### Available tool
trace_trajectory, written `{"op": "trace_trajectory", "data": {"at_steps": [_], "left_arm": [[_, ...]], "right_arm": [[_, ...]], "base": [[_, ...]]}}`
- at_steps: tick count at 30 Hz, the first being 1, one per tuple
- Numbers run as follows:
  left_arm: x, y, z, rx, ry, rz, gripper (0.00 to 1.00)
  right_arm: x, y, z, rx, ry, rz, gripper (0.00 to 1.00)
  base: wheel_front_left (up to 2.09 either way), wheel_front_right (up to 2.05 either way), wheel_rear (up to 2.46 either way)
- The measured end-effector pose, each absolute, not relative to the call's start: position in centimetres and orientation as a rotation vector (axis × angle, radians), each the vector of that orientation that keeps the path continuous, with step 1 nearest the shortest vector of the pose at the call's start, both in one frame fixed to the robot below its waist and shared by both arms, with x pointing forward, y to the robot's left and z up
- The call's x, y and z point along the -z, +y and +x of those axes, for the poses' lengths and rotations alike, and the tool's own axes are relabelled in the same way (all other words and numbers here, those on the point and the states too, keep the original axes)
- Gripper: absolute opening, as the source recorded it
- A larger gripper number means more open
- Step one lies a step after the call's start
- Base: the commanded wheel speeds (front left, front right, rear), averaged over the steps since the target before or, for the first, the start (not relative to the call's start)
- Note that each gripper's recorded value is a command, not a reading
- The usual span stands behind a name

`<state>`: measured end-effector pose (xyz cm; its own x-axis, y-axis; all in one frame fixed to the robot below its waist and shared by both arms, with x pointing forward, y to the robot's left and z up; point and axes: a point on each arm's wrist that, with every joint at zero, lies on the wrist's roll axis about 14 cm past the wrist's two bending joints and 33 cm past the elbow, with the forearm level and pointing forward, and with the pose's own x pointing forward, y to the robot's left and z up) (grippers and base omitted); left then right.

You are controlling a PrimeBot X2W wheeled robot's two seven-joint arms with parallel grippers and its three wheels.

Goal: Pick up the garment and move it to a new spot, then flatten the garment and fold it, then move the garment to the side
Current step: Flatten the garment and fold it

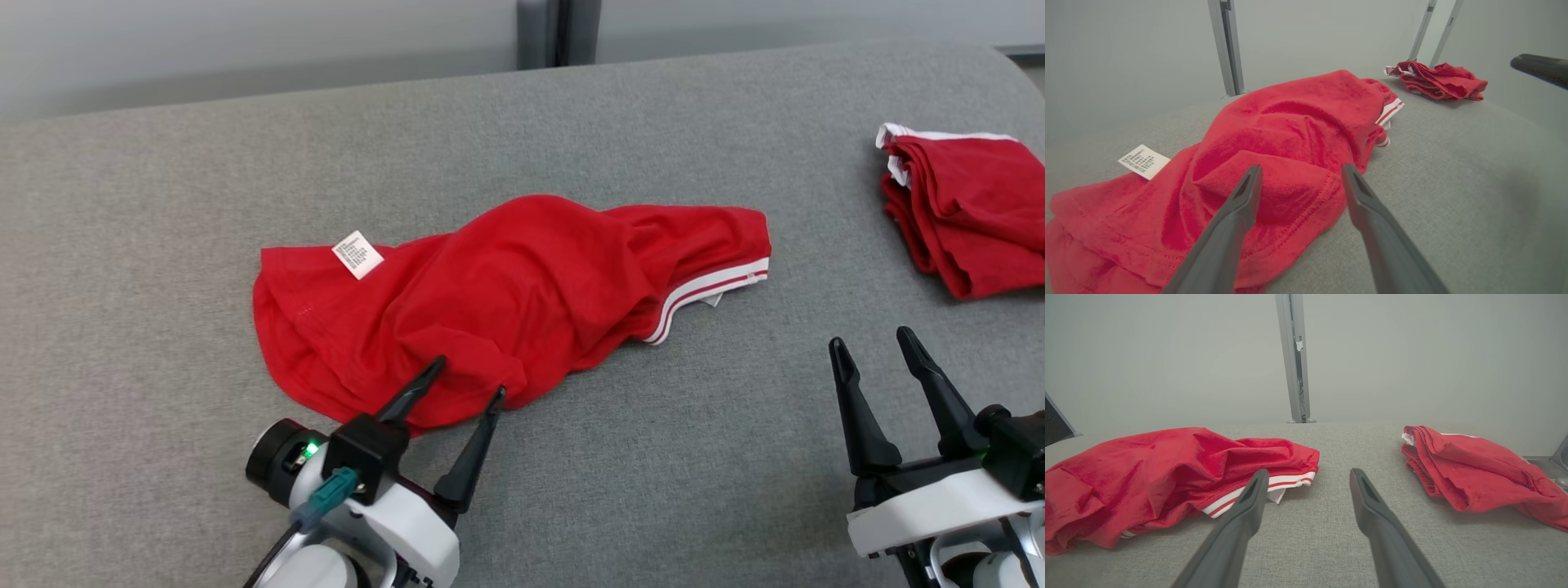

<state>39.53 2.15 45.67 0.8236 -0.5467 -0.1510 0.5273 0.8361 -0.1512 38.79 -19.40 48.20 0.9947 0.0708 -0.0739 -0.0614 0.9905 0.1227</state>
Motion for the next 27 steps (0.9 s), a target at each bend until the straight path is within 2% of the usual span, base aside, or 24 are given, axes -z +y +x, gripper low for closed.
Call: {"op": "trace_trajectory", "data": {"at_steps": [4, 12, 13, 14, 15, 22, 27], "left_arm": [[-43.7, 0.4, 39.3, 0.647, 0.251, -0.069, 1.0], [-40.4, 0.3, 40.2, 0.668, 0.351, 0.01, 1.0], [-40.4, 0.4, 40.4, 0.664, 0.349, 0.014, 0.65], [-40.6, 0.6, 40.8, 0.657, 0.34, 0.016, 0.26], [-40.8, 0.8, 41.1, 0.651, 0.331, 0.019, 0.0], [-44.0, 1.8, 42.5, 0.615, 0.197, 0.0, 0.0], [-46.0, 4.8, 43.5, 0.521, 0.137, 0.013, 0.0]], "right_arm": [[-47.5, -19.8, 39.0, -0.048, 0.09, 0.124, 1.0], [-46.7, -20.4, 39.3, -0.021, 0.097, 0.131, 1.0], [-46.7, -20.4, 39.3, -0.018, 0.093, 0.131, 1.0], [-46.7, -20.5, 39.3, -0.016, 0.092, 0.131, 1.0], [-46.6, -20.6, 39.3, -0.013, 0.094, 0.132, 1.0], [-46.4, -20.6, 39.3, -0.007, 0.092, 0.141, 1.0], [-46.5, -20.3, 39.5, -0.014, 0.087, 0.15, 1.0]], "base": [[0.0, 0.0, 0.0], [0.0, 0.0, 0.0], [0.0, 0.0, 0.0], [0.0, 0.0, 0.0], [0.0, 0.0, 0.0], [0.0, 0.0, 0.0], [0.0, 0.0, 0.0]]}}
